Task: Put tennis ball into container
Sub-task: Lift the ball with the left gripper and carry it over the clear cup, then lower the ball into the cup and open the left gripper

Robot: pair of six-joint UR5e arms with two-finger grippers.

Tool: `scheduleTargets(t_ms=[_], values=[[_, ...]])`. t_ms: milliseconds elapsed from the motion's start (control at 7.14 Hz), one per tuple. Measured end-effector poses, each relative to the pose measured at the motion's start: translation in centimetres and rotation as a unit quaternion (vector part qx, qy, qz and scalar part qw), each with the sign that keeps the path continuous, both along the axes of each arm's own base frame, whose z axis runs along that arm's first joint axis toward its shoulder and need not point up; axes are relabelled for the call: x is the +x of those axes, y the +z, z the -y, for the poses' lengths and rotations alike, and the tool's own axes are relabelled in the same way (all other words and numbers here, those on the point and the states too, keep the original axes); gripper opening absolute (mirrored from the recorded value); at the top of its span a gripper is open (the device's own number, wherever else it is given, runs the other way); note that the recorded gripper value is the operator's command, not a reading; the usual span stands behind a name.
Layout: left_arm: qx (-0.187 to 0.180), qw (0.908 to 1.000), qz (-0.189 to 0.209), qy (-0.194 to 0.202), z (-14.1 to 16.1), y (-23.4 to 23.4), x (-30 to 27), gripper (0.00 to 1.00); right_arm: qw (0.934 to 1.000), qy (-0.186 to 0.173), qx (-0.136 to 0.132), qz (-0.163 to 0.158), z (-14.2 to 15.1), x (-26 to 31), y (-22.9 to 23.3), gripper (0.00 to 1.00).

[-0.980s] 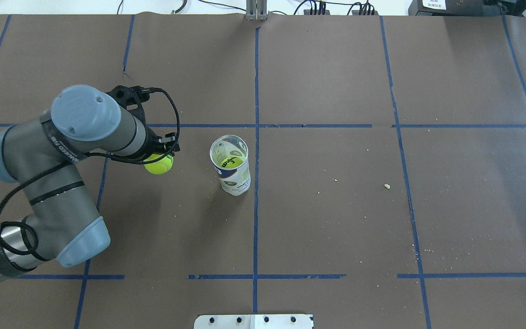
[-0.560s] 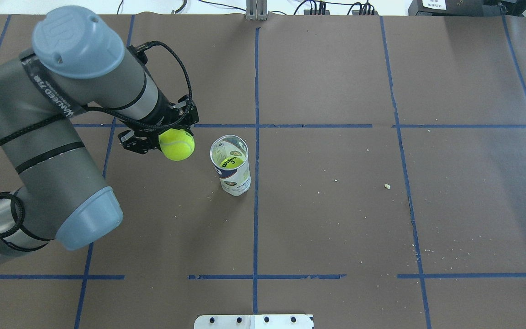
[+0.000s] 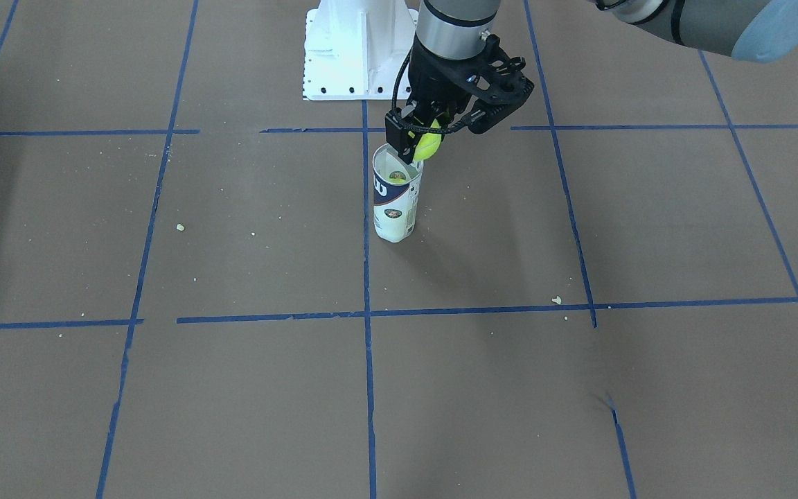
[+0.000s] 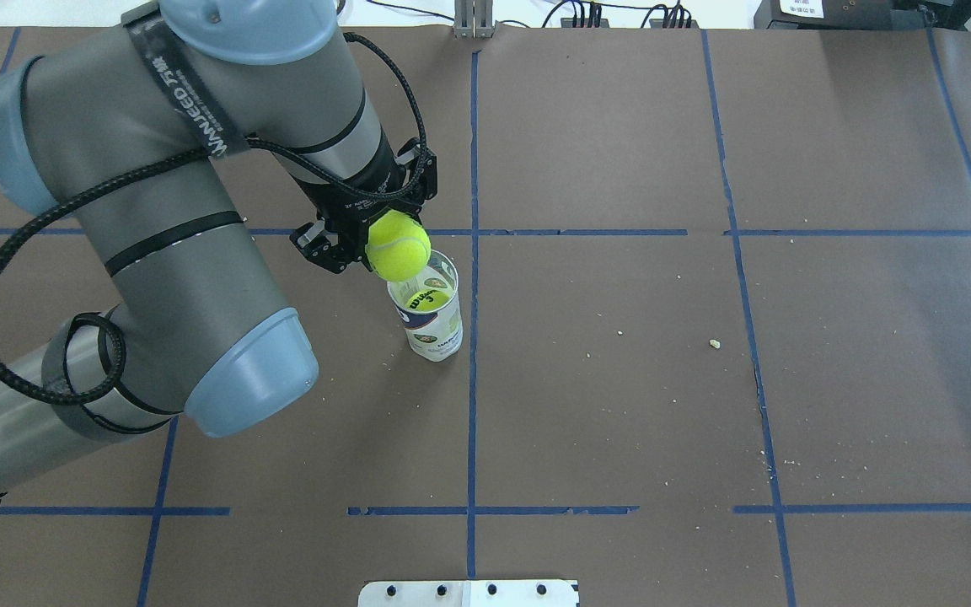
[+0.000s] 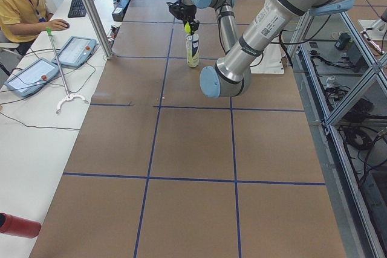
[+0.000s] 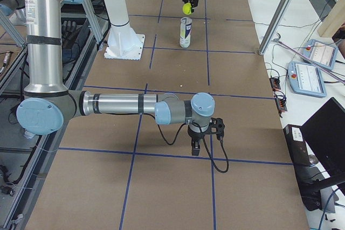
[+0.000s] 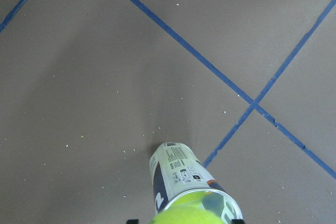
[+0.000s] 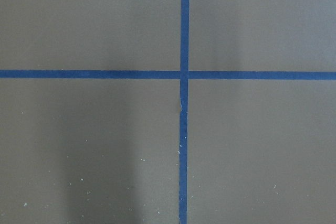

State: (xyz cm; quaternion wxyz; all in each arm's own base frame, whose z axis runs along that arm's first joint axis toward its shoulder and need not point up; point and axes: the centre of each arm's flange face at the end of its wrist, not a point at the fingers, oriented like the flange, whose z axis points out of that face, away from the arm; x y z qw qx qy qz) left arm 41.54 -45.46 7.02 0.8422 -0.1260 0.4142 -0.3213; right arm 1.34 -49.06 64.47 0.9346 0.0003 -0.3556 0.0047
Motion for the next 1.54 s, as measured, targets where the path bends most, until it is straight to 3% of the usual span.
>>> scheduleTargets(t_ms=[420, 560, 980, 1120, 1540], values=[[-0.005, 0.9999, 0.008, 0.012, -0.1, 0.6, 2.4, 0.11, 1.0000, 0.000, 0.000, 0.000, 0.0, 0.0, 0.0, 1.00], [-0.006, 0.9998, 0.010, 0.015, -0.2, 0.8, 2.9, 0.32, 1.0000, 0.000, 0.000, 0.000, 0.0, 0.0, 0.0, 1.00], [0.001, 0.9998, 0.011, 0.017, 0.0, 1.0, 3.3, 0.49, 1.0000, 0.000, 0.000, 0.000, 0.0, 0.0, 0.0, 1.00], [0.003, 0.9998, 0.011, 0.015, 0.0, 1.0, 3.3, 0.66, 1.0000, 0.000, 0.000, 0.000, 0.0, 0.0, 0.0, 1.00], [0.004, 0.9998, 0.014, 0.013, 0.1, 1.3, 3.4, 0.69, 1.0000, 0.000, 0.000, 0.000, 0.0, 0.0, 0.0, 1.00]])
